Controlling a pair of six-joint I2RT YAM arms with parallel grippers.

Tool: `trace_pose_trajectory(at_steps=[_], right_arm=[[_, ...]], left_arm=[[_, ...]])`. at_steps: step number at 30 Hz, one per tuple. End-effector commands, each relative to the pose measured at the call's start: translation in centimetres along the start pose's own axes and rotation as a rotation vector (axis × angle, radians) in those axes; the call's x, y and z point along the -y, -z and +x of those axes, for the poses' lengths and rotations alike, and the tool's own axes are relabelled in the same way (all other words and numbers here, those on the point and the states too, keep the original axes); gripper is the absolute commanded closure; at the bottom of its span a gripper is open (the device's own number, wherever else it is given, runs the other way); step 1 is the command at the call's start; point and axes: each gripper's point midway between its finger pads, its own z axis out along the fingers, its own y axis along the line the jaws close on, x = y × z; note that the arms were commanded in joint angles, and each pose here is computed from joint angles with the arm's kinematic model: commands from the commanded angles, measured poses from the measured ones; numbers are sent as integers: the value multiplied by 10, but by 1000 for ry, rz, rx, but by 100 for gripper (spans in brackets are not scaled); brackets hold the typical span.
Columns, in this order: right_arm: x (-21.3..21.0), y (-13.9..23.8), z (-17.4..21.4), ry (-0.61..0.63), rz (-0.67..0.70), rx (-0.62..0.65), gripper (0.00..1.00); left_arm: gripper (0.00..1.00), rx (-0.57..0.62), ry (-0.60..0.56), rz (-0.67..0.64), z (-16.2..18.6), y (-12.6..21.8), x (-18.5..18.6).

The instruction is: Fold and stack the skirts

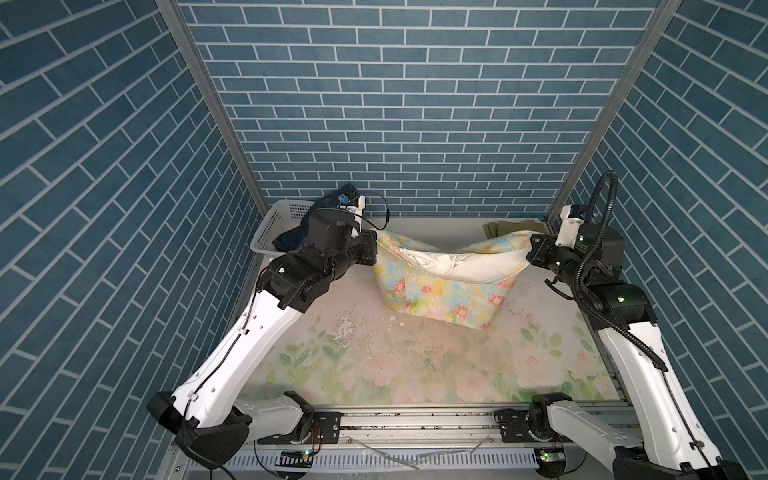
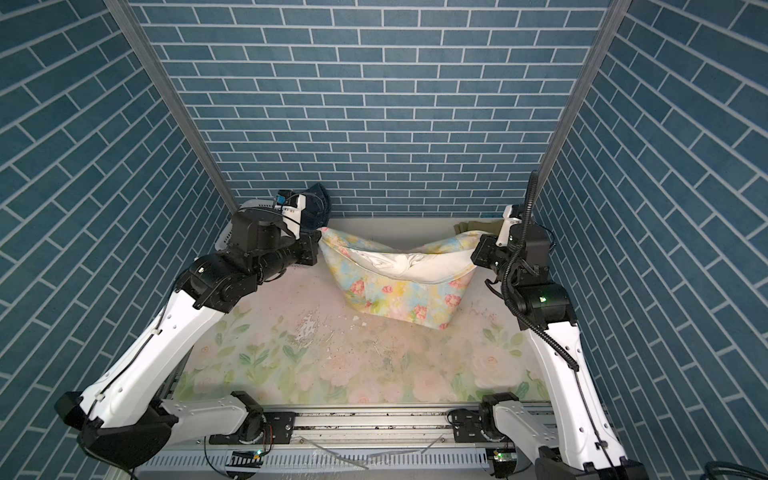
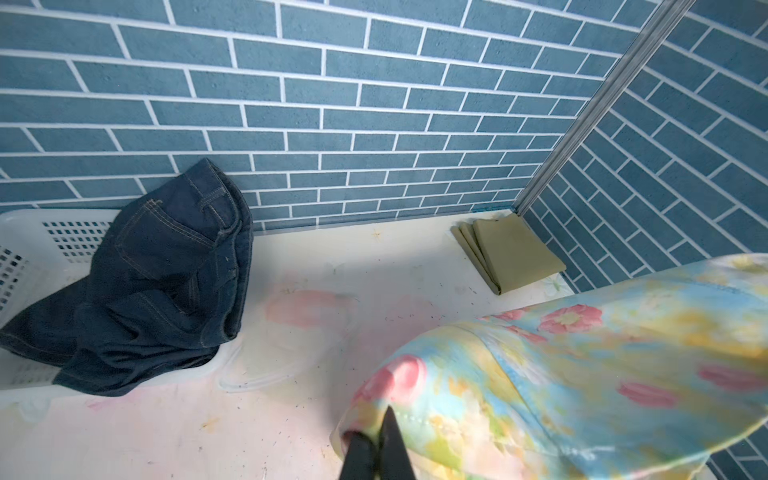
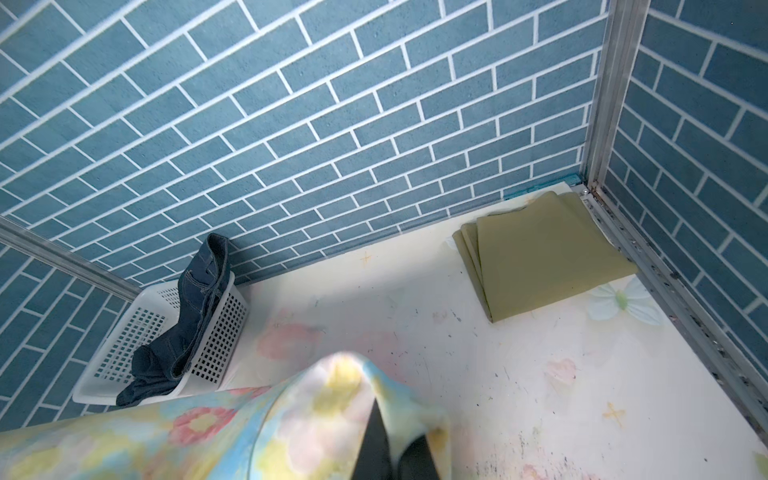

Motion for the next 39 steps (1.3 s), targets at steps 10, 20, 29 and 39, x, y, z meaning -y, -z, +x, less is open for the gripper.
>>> trace_pose_trajectory(at_steps=[10, 20, 29, 39], right_arm=[[-5, 7, -23, 57, 21, 21, 100], [-10, -54, -33, 50, 0, -19, 100], [-36, -37, -89, 79, -62, 72, 100], [29, -4, 132, -39, -64, -211, 81]], left_arm=[[100, 54, -59, -49, -20, 20, -8], [100, -24, 34, -28, -24, -50, -25], [100, 86, 37, 72, -86, -40, -6], [100, -161, 158, 133, 132, -42, -6]])
